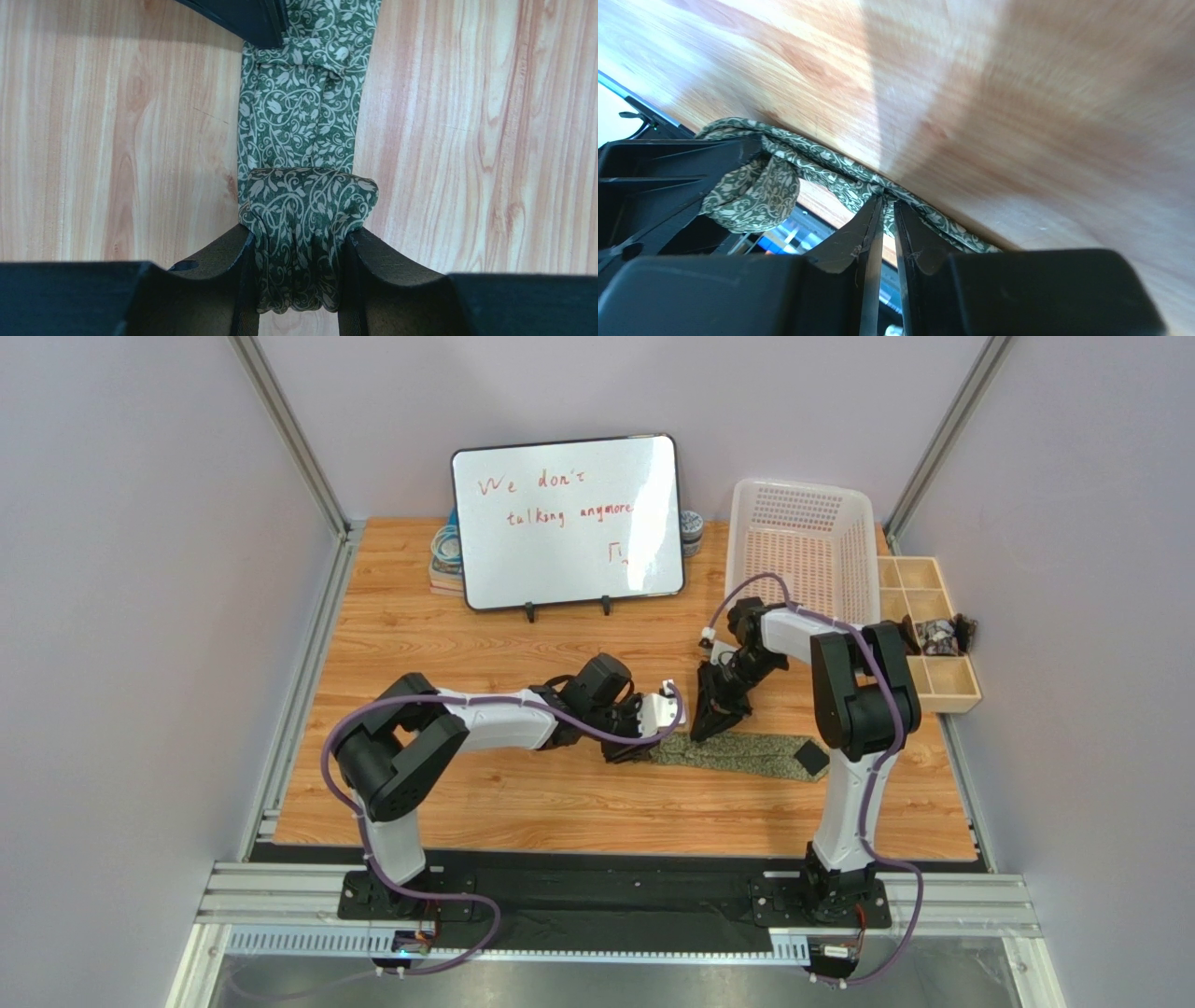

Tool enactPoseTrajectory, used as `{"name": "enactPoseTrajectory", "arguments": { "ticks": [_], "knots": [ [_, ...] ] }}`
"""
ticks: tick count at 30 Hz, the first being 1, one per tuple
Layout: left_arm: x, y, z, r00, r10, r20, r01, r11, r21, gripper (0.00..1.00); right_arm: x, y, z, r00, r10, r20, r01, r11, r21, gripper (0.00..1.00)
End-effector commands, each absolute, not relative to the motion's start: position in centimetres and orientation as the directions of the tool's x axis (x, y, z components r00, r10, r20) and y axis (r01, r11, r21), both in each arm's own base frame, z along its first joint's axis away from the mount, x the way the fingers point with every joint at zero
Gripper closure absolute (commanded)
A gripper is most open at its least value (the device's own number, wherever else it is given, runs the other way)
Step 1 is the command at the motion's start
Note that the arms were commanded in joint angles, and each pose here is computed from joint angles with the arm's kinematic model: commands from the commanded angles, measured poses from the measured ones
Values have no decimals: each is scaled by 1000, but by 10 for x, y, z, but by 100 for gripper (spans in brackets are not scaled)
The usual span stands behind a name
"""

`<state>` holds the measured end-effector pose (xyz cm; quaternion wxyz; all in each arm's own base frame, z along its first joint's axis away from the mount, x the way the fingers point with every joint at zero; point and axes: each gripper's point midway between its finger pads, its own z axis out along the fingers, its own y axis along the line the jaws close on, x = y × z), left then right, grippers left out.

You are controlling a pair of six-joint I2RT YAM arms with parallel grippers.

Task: Roll the ties
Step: Roll the tie at the center of the board.

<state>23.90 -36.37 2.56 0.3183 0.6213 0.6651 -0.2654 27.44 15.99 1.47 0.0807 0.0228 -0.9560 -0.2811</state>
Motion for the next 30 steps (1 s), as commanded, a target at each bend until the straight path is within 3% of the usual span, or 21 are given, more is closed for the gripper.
{"name": "enactPoseTrajectory", "arguments": {
  "ticks": [1, 6, 8, 12, 15, 20, 26, 30],
  "knots": [
    [241, -349, 26, -62, 706, -705, 992, 122, 36, 87, 261, 123, -19, -979, -93, 181, -28, 943, 332, 81],
    [242, -342, 4, -68, 754, -653, 993, 116, 32, 82, 282, 132, -5, -988, -108, 110, -57, 918, 394, 80],
    [242, -339, -5, -67, 772, -633, 993, 112, 32, 81, 290, 146, 18, -992, -121, 44, -86, 878, 470, 76],
    [240, -336, -11, -62, 784, -618, 994, 102, 29, 76, 290, 185, 71, -992, -119, -36, -112, 719, 686, 55],
    [240, -336, -12, -64, 782, -620, 995, 99, 23, 74, 278, 199, 83, -994, -112, -2, -75, 652, 755, 53],
    [239, -336, -14, -72, 783, -618, 995, 103, 16, 71, 262, 217, 72, -992, -108, 70, -10, 605, 796, 52],
    [235, -334, -16, -84, 786, -612, 994, 106, 0, 68, 262, 236, 67, -992, -114, 44, -29, 575, 818, 53],
    [234, -335, -15, -89, 782, -617, 994, 106, -10, 67, 259, 239, 55, -991, -127, 44, -41, 596, 802, 62]
  ]
}}
